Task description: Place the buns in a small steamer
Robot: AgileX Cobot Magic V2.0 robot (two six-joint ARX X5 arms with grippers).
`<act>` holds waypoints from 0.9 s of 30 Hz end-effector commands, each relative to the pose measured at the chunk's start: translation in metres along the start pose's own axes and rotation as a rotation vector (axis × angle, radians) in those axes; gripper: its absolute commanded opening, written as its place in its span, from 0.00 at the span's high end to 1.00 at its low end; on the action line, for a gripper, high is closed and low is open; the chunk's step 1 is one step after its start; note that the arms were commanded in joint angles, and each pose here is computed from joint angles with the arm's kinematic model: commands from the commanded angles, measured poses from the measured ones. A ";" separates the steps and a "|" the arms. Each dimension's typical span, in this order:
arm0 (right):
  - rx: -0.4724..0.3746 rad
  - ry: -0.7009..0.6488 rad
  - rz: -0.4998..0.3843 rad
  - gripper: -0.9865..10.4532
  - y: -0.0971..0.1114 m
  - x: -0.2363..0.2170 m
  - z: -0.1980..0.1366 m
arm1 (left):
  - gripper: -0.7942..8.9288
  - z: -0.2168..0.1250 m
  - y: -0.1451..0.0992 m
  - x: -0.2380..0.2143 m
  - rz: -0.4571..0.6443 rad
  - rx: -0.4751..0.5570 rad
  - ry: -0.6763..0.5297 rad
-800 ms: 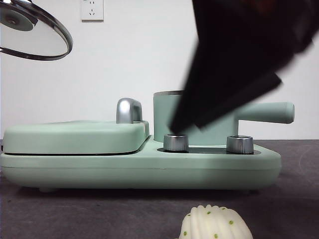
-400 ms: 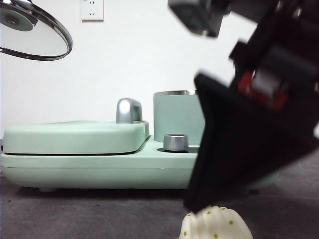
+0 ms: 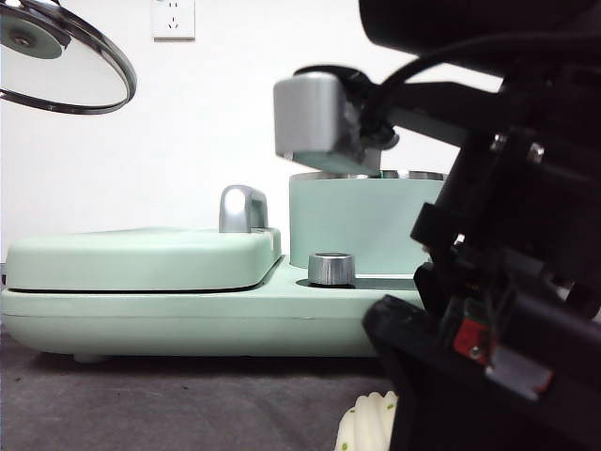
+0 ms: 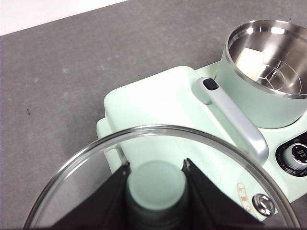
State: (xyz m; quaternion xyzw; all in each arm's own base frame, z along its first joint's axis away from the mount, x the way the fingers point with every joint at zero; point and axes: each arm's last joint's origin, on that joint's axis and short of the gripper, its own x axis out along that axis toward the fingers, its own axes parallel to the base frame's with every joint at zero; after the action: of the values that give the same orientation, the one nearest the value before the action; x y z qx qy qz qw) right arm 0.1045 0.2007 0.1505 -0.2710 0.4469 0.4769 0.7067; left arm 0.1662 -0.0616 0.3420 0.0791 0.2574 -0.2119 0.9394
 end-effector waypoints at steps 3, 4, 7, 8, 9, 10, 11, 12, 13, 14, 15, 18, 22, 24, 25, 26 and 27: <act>0.034 -0.026 0.017 0.72 0.007 -0.003 0.004 | 0.90 0.006 0.000 -0.003 0.003 0.004 -0.037; 0.045 -0.040 0.016 0.72 0.008 -0.006 0.004 | 0.90 0.006 0.000 -0.003 0.003 0.004 -0.037; 0.091 -0.083 0.018 0.72 0.008 -0.018 0.006 | 0.90 0.006 0.000 -0.003 0.003 0.004 -0.037; 0.111 -0.092 0.018 0.72 0.008 -0.023 0.006 | 0.90 0.006 0.000 -0.003 0.003 0.004 -0.036; 0.129 -0.099 0.018 0.72 0.008 -0.029 0.006 | 0.90 0.006 0.000 -0.003 0.003 0.004 -0.036; 0.148 -0.103 0.018 0.72 0.008 -0.036 0.006 | 0.90 0.006 0.000 -0.003 0.003 0.004 -0.037; 0.172 -0.106 0.016 0.72 0.009 -0.044 0.006 | 0.90 0.006 0.000 -0.003 0.003 0.004 -0.037; 0.194 -0.107 0.016 0.72 0.009 -0.051 0.006 | 0.90 0.006 0.000 -0.003 0.003 0.004 -0.037; 0.226 -0.107 0.016 0.72 0.009 -0.059 0.007 | 0.90 0.006 0.000 -0.003 0.003 0.005 -0.037; 0.272 -0.105 0.016 0.72 0.008 -0.068 0.008 | 0.90 0.006 0.000 -0.003 0.003 0.005 -0.037; 0.314 -0.103 0.015 0.72 0.008 -0.076 0.009 | 0.90 0.006 0.000 -0.003 0.003 0.005 -0.037; 0.407 -0.109 0.007 0.72 0.005 -0.104 0.015 | 0.90 0.006 0.000 -0.003 0.003 0.005 -0.038; 0.506 -0.134 -0.012 0.72 -0.003 -0.144 0.029 | 0.90 0.006 0.000 -0.003 0.003 0.004 -0.038; 0.538 -0.152 -0.022 0.72 -0.009 -0.163 0.037 | 0.90 0.006 0.000 -0.003 0.003 0.004 -0.038; 0.553 -0.165 -0.032 0.72 -0.012 -0.172 0.041 | 0.90 0.006 0.000 -0.003 0.003 0.004 -0.038; 0.564 -0.179 -0.043 0.72 -0.016 -0.181 0.045 | 0.90 0.006 0.000 -0.003 0.003 0.004 -0.038; 0.565 -0.191 -0.053 0.72 -0.020 -0.187 0.049 | 0.90 0.006 0.000 -0.003 0.003 0.004 -0.038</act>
State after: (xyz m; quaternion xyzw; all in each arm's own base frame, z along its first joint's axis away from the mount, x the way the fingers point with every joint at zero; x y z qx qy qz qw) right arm 0.1109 0.1486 0.3309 -0.0343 0.4911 0.3376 0.8023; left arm 0.1662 -0.0615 0.3420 0.0792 0.2578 -0.2119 0.9393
